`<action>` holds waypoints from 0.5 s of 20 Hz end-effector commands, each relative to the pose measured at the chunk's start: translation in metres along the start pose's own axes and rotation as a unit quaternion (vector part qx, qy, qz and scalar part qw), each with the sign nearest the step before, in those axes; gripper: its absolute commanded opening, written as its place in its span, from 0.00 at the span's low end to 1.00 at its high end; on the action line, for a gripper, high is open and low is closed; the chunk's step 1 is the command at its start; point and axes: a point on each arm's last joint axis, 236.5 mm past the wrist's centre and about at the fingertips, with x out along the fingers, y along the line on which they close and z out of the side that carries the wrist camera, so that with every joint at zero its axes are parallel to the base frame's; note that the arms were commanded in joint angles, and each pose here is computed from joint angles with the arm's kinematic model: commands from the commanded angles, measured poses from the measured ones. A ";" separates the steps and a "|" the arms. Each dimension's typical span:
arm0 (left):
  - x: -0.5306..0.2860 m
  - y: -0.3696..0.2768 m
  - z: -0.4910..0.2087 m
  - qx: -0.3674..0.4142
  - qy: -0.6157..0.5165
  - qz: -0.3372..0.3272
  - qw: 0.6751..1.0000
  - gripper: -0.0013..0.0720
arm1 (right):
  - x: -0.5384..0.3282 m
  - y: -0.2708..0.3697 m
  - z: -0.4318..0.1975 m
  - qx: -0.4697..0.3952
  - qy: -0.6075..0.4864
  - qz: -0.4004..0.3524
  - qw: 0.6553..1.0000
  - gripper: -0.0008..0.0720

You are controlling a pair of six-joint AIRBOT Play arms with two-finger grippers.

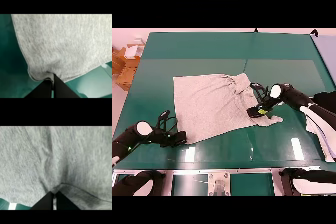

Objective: Fold the shirts.

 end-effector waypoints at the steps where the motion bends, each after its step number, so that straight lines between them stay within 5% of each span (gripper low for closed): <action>1: 0.000 -0.003 -0.002 0.009 0.004 -0.005 1.000 0.05 | -0.016 0.003 0.009 -0.002 0.001 -0.020 1.000 0.03; 6: 0.000 0.000 -0.001 0.019 0.002 0.000 1.000 0.05 | -0.126 0.007 0.036 0.001 -0.087 0.004 0.996 0.03; 10: 0.000 0.002 0.000 0.034 -0.001 0.004 0.999 0.05 | -0.191 -0.075 0.026 0.176 -0.167 0.093 0.966 0.03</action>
